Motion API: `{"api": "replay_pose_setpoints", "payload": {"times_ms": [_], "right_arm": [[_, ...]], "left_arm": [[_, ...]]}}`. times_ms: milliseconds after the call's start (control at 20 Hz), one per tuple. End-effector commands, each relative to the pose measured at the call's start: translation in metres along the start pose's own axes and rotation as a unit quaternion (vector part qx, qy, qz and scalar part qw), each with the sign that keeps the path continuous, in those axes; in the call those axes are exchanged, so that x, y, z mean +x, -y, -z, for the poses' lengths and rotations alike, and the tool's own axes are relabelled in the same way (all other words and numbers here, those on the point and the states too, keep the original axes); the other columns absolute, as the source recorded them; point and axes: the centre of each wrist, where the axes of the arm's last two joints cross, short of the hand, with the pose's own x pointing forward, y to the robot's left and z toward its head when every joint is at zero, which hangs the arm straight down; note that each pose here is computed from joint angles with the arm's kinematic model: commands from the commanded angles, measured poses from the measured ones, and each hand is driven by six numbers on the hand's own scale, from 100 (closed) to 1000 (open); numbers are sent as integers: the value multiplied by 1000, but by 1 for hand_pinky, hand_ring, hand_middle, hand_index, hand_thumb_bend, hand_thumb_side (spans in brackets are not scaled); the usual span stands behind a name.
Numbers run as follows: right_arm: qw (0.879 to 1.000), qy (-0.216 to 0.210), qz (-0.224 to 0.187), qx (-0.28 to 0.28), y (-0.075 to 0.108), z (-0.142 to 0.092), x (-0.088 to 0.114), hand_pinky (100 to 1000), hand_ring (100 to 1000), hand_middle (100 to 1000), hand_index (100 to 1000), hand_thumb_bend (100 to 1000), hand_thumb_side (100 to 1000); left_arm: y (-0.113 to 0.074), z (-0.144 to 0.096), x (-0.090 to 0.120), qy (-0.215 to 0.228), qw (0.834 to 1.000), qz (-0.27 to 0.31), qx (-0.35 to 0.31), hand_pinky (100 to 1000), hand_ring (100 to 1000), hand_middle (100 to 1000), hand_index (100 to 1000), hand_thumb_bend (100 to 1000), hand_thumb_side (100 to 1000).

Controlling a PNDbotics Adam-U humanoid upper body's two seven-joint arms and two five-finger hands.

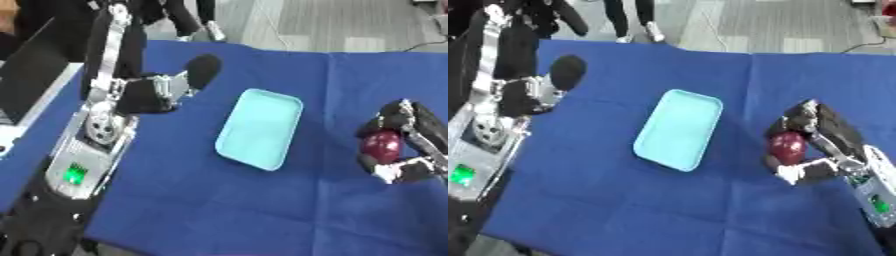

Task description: Pick up objects on the table and place them in the box.

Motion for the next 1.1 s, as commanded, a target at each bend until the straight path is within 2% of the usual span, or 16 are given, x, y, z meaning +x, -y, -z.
{"api": "replay_pose_setpoints", "payload": {"times_ms": [50,500,1100], "right_arm": [[1000,23,-4,-13,11,22,3,100,100,100,355,306,653],[999,42,9,-2,6,45,4,100,100,100,353,303,656],[998,58,8,23,-11,66,-7,100,100,100,351,303,660]], "left_arm": [[-7,5,4,14,1000,11,-7,404,455,632,745,549,620],[-8,5,4,15,1000,14,-6,406,456,633,744,549,622],[-9,11,6,30,999,13,-11,407,457,634,744,547,627]]}}
